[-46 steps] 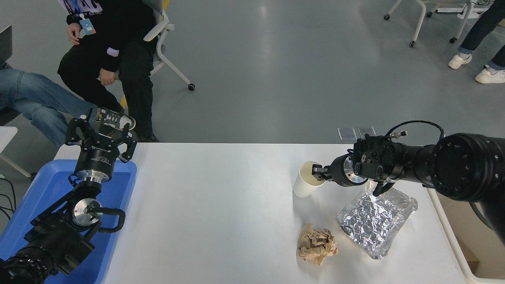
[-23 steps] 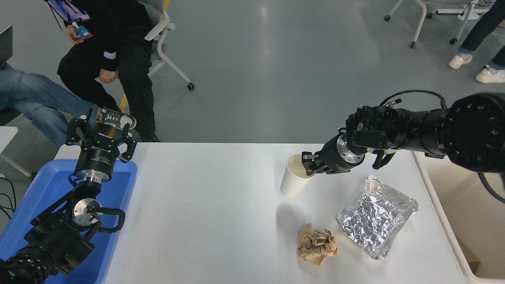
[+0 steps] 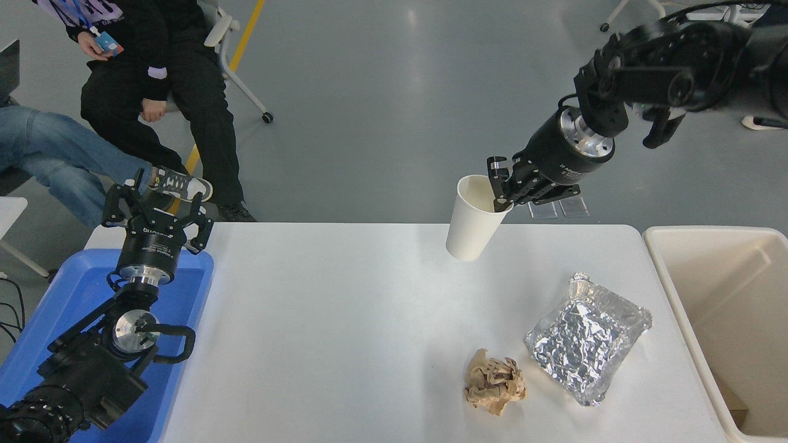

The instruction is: Pick up paper cup place in dustbin

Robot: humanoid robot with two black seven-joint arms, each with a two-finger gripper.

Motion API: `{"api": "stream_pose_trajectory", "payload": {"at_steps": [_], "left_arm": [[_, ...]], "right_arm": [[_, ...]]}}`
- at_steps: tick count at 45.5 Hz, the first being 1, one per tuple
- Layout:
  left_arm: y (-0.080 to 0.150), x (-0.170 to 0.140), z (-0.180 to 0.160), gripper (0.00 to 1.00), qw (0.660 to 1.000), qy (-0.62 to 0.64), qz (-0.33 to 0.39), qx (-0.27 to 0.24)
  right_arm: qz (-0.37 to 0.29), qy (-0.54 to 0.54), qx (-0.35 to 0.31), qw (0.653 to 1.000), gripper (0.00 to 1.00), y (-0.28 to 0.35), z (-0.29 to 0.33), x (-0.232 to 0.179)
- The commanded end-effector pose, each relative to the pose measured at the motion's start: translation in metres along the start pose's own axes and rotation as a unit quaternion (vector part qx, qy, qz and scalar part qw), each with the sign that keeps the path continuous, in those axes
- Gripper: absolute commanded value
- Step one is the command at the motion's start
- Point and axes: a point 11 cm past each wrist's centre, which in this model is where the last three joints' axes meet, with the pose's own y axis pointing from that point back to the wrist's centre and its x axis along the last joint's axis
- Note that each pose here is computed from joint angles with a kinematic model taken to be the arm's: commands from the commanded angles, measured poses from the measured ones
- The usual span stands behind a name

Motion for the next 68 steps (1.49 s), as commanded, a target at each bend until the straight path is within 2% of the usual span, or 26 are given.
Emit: {"api": "stream_pose_trajectory", "payload": {"at_steps": [1,16,21,29,35,41,52,57,68], "left_arm": [[0.0,0.0,0.0,0.99,1.0,0.0,0.0,0.0],[0.0,0.0,0.0,0.99,1.0,-0.001,0.0,0.0],[0.0,0.0,0.0,0.99,1.0,-0.001,0.0,0.0],[0.0,0.0,0.0,0.99,1.0,-0.001,0.0,0.0],[0.0,0.0,0.0,0.99,1.0,-0.001,0.0,0.0],[0.0,0.0,0.0,0.99,1.0,0.0,0.001,0.0],[0.0,0.0,0.0,0.99,1.0,-0.001,0.0,0.0],[0.0,0.0,-0.001,0.99,1.0,0.0,0.0,0.001],[0.0,0.0,0.0,0.99,1.0,-0.001,0.0,0.0]], "right_arm": [[0.031,0.01,0.0,0.999,0.0,0.044,-0.004,0.007],[0.046,-0.02,-0.003,0.999,0.0,0.054,0.024,0.013],[0.05,-0.062,-0.017,0.997,0.0,0.058,0.065,0.01],[0.061,-0.122,-0.092,0.986,0.0,0.06,0.156,0.006],[0.086,-0.189,-0.093,0.974,0.0,0.066,0.219,-0.005],[0.099,-0.241,-0.106,0.96,0.0,0.067,0.275,-0.024],[0.072,-0.29,-0.168,0.94,0.0,0.041,0.348,-0.074],[0.121,-0.28,-0.209,0.929,0.0,0.02,0.382,-0.088],[0.224,-0.285,-0.242,0.9,0.0,-0.025,0.434,-0.121]]}}
